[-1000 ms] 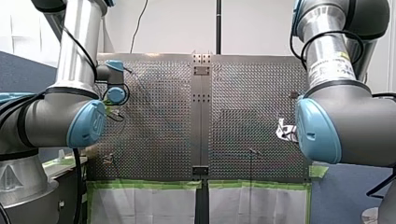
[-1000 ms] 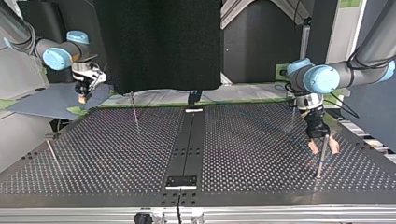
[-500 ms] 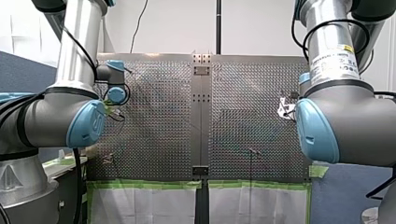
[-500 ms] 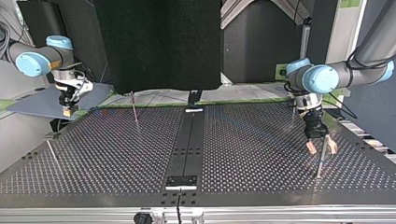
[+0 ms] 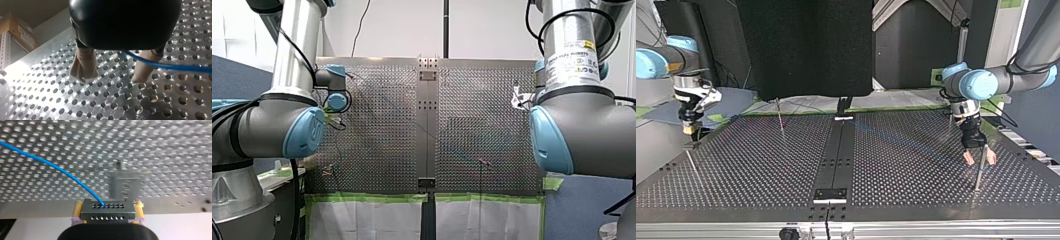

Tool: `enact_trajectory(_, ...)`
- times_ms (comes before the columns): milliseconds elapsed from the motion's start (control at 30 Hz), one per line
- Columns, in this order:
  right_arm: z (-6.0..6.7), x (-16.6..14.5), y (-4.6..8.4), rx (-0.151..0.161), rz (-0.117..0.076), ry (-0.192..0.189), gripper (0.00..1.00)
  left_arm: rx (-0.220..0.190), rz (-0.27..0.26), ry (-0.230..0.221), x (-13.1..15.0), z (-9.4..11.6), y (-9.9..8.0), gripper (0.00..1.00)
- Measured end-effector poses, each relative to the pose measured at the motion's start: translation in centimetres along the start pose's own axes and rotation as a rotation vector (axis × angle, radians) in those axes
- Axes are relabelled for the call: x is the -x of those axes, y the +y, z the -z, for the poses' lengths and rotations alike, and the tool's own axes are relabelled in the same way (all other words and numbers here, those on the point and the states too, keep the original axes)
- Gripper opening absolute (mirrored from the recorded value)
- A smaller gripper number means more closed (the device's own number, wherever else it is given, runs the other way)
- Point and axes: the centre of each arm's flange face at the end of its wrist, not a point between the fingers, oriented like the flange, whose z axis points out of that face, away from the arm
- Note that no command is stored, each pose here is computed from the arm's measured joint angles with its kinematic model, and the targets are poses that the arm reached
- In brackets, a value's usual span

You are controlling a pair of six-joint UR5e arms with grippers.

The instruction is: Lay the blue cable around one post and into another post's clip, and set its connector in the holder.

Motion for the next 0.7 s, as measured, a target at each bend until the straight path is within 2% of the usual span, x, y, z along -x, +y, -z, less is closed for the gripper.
enact_trajectory(300,1.0,-4.6,0.4,0.010,0.014,0.078,0.33,0.000,-0.003,0.000,0.0,0.0,0.0,1.00)
enact_trajectory(367,1.2,-5.2,0.5,0.014,0.018,0.086,0.33,-0.001,-0.003,0.000,0.0,0.0,0.0,1.00)
enact_trajectory(467,1.2,-4.8,0.7,0.023,0.022,0.072,0.33,-0.001,-0.004,0.000,0.0,0.0,0.0,1.00)
enact_trajectory(700,0.4,-1.6,0.9,0.029,0.026,0.026,0.33,-0.001,-0.002,0.002,0.0,0.0,0.0,1.00)
